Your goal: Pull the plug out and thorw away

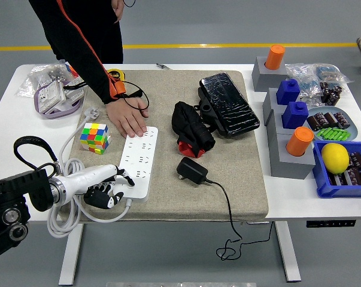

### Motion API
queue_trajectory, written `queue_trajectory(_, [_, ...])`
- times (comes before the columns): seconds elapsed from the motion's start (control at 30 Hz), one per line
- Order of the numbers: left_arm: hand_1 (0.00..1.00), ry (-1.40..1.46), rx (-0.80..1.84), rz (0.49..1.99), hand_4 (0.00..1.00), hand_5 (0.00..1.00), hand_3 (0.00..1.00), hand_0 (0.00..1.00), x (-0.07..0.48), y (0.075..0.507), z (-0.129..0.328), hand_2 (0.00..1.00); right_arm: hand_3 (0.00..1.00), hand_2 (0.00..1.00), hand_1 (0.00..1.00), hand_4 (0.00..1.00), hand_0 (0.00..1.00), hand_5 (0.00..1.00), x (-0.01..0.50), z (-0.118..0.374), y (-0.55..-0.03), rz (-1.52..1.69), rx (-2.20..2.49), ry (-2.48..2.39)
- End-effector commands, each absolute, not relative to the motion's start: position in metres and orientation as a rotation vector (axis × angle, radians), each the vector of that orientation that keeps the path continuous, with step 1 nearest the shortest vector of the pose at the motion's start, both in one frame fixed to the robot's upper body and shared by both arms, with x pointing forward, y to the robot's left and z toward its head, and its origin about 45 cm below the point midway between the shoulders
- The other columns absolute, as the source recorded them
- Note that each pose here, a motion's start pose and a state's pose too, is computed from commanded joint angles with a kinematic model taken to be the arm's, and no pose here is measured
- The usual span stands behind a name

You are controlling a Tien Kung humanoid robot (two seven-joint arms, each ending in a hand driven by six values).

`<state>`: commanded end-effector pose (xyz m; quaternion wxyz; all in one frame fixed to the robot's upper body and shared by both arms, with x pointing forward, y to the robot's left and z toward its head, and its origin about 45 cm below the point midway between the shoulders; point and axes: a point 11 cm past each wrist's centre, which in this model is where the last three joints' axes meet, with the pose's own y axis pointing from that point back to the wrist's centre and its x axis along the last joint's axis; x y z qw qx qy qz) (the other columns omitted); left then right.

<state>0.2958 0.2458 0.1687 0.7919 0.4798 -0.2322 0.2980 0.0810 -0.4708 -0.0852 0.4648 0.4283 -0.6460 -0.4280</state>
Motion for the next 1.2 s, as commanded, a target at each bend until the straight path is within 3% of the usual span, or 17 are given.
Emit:
queue_trajectory(0.53, [0.061,-0.492,1.07,0.628,0.434,0.002,0.717,0.062,0.295,0.251,0.158,0.114,0.601,0.685,0.677,0.998,0.641,0.474,0.081,-0.085,-0.471,-1.054,1.052,-1.588])
queue_trajectory(1.1, [0.061,-0.6,0.851,0.823,0.44,0.002,0.705,0.063,0.328,0.249,0.224,0.116,0.601,0.685,0.677,0.998,0.64,0.475,0.082,-0.086,-0.469,-1.056,1.053,-1.589])
queue_trajectory(1.13, [0.078,-0.611,0.833,0.831,0.487,0.002,0.671,0.084,0.33,0.249,0.225,0.135,0.602,0.685,0.677,0.998,0.641,0.474,0.082,-0.086,-0.469,-1.056,1.054,-1.589])
queue_trajectory(1.2, [0.078,-0.625,0.813,0.851,0.487,0.002,0.671,0.084,0.337,0.248,0.225,0.135,0.602,0.685,0.677,0.998,0.641,0.474,0.083,-0.086,-0.469,-1.054,1.056,-1.589])
